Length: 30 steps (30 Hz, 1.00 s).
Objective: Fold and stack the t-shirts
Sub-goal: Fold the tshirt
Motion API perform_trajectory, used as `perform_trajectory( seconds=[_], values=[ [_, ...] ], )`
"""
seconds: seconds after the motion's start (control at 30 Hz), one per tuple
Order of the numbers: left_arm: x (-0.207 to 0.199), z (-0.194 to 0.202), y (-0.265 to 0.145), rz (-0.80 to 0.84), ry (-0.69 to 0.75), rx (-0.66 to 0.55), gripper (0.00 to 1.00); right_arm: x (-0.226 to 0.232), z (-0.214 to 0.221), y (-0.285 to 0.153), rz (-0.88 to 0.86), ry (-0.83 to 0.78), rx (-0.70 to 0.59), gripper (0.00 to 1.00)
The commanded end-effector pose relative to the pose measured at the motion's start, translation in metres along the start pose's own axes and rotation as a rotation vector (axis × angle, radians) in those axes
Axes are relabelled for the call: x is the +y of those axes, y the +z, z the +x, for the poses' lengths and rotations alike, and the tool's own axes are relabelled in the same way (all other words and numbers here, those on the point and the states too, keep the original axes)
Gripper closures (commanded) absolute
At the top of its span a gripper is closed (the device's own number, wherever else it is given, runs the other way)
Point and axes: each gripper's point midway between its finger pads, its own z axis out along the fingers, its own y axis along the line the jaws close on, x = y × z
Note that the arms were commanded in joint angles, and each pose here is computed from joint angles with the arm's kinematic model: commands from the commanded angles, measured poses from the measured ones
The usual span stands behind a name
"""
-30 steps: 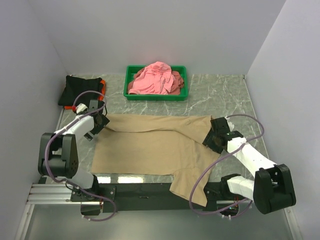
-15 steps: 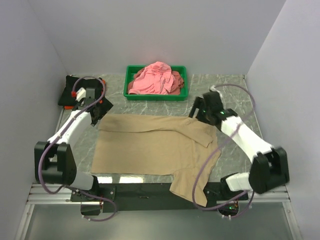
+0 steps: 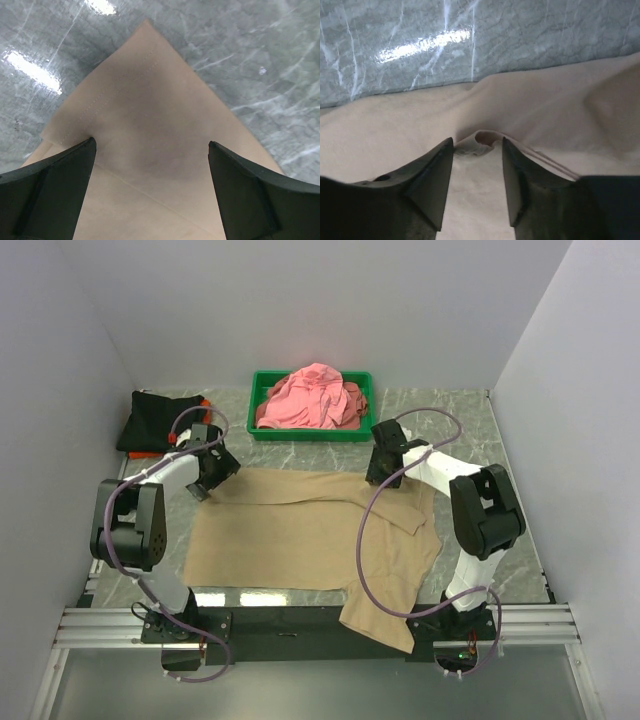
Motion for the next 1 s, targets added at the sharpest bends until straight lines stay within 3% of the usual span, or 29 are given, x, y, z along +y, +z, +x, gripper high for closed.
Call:
perform_trajectory(
  seconds=[0.0,0.17,0.3,0.4,0.5,0.73,0.97],
  values=[
    [0.002,0.001,0.008,-0.002,0.007,-0.003,0.01,0.009,-0.015,-0.008,-0.013,0.021,-0.049,0.52],
    [0.009,0.005,0.012,-0.018,0.000,0.002,0.01,0.007,-0.005,-0.008,-0.015,0.023,-0.038,0.59],
    [0.010,0.006,0.012,-0.016,-0.002,0.002,0.01,0.008,0.000,-0.009,-0.010,0.023,-0.036,0.73],
    [0.013,0.005,0.011,-0.031,-0.003,-0.003,0.01,0.004,0.002,-0.014,0.009,0.029,-0.048,0.91],
    [0.016,0.003,0.010,-0.042,-0.009,-0.011,0.01,0.003,0.003,-0.020,0.009,0.031,-0.055,0.98],
    [0.018,0.004,0.008,-0.043,-0.009,-0.014,0.01,0.010,0.021,-0.053,-0.033,0.003,-0.059,1.00],
    [0.020,0.003,0.003,-0.050,-0.009,-0.021,0.01,0.023,0.076,-0.079,-0.142,0.049,0.020,1.00]
  ],
)
